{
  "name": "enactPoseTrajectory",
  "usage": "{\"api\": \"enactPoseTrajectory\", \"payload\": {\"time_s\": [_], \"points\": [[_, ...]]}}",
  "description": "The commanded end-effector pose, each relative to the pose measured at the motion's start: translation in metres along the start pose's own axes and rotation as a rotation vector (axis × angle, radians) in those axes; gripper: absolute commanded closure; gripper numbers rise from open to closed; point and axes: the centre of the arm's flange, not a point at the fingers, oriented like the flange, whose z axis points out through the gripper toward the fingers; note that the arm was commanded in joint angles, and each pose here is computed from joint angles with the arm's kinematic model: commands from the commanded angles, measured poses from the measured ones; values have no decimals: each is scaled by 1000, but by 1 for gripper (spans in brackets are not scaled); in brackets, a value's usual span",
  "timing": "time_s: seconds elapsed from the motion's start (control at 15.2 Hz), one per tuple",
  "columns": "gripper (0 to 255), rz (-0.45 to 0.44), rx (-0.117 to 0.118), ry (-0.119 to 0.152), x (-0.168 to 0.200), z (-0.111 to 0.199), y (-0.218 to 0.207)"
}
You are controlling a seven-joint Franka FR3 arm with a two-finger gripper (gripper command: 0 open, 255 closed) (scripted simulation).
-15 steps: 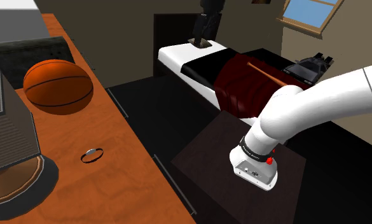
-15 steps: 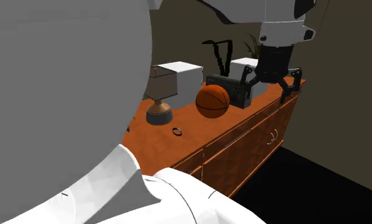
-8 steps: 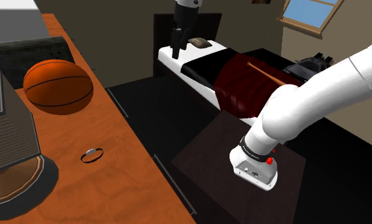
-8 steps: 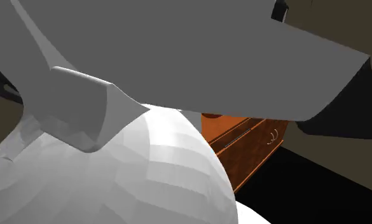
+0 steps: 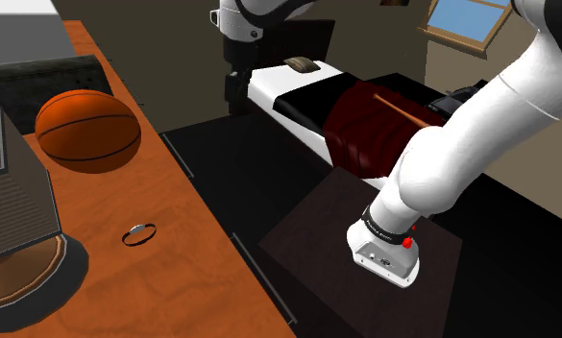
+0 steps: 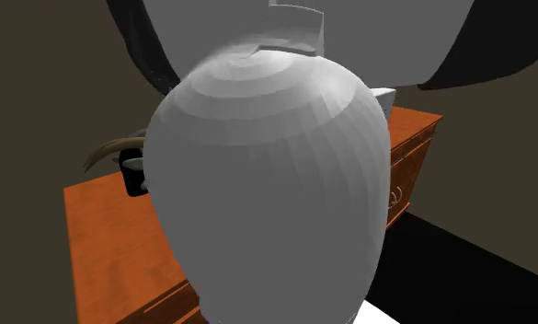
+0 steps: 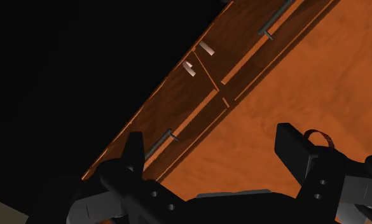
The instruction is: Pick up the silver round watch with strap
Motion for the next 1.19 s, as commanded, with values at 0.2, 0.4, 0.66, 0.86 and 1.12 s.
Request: {"api": "enactPoseTrajectory", "payload": {"time_s": [0.2, 0.4, 0.66, 0.86, 1.12], "points": [[0, -110, 15, -20, 48, 39, -32], [0, -175, 23, -32, 72, 62, -54], [0, -262, 34, -48, 102, 93, -86], [0, -328, 43, -60, 122, 116, -112], [0, -415, 54, -76, 146, 147, -148]]}}
